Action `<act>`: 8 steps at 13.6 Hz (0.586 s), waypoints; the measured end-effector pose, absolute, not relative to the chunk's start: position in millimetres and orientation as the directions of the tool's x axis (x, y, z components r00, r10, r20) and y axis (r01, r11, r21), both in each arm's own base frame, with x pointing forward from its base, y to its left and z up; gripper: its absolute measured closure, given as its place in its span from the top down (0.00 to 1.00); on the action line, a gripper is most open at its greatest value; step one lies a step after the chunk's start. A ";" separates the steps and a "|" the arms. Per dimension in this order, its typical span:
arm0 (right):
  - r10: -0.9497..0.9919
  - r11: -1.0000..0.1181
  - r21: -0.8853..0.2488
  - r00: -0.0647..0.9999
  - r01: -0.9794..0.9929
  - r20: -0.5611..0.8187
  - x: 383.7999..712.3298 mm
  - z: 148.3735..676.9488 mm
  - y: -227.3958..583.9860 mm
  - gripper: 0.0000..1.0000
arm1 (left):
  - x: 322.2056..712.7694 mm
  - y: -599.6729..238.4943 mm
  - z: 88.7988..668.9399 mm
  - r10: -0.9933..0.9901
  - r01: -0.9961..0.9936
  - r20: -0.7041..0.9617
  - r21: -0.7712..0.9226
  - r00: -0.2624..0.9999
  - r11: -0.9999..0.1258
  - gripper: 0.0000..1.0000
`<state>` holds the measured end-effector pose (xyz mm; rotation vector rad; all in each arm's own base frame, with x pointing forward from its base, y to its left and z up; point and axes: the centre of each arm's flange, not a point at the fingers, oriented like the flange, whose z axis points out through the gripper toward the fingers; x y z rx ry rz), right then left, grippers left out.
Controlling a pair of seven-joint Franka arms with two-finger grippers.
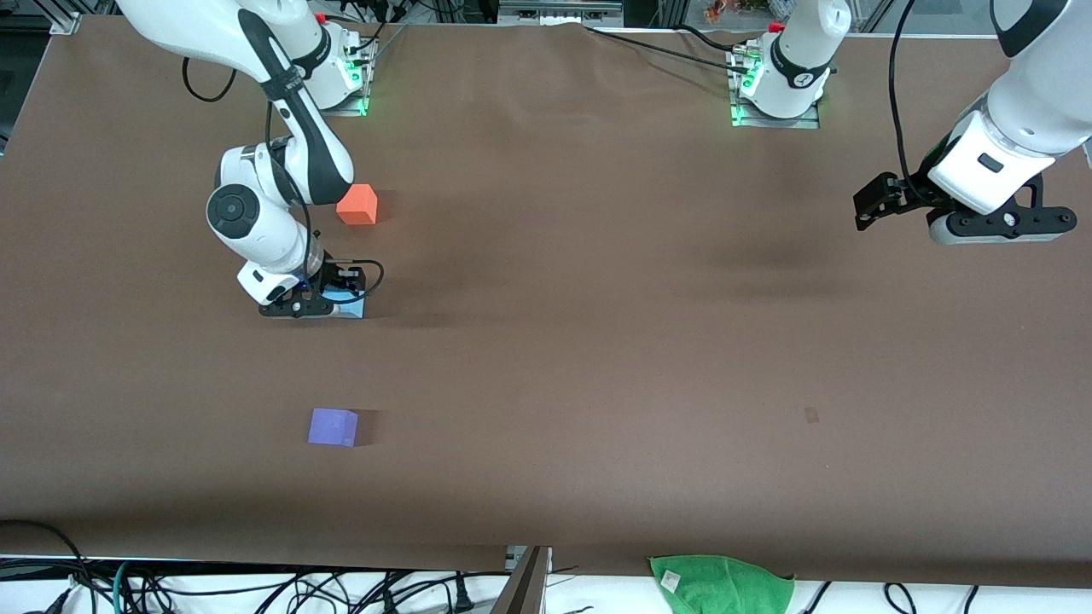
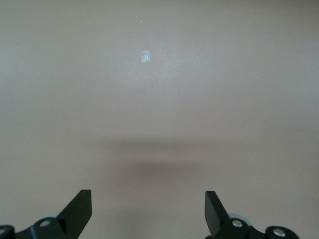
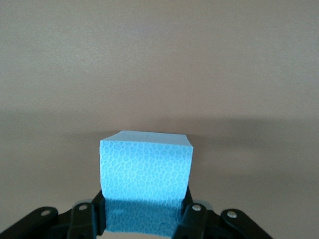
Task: Place blue block between orange and purple blocks
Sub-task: 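Lower the blue cube between orange and purple cubes, open the right gripper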
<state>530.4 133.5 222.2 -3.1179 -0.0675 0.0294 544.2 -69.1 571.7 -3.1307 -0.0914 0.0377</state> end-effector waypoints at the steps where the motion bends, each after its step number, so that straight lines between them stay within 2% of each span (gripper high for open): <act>1: 0.050 -0.998 -0.023 0.999 0.050 -0.018 529.6 218.7 134.3 0.55 | 544.2 -69.1 571.6 0.058 0.058 -0.024 -0.010 0.998 -0.998 1.00; 6: 0.058 -0.998 -0.023 0.998 0.058 -0.011 528.8 207.5 134.5 0.55 | 544.2 -69.1 571.6 0.058 0.058 -0.024 -0.010 0.998 -0.998 1.00; 8: 0.060 -0.998 -0.025 0.998 0.060 -0.002 530.4 209.3 135.7 0.69 | 544.2 -69.0 571.6 0.059 0.058 -0.024 -0.010 0.998 -0.998 1.00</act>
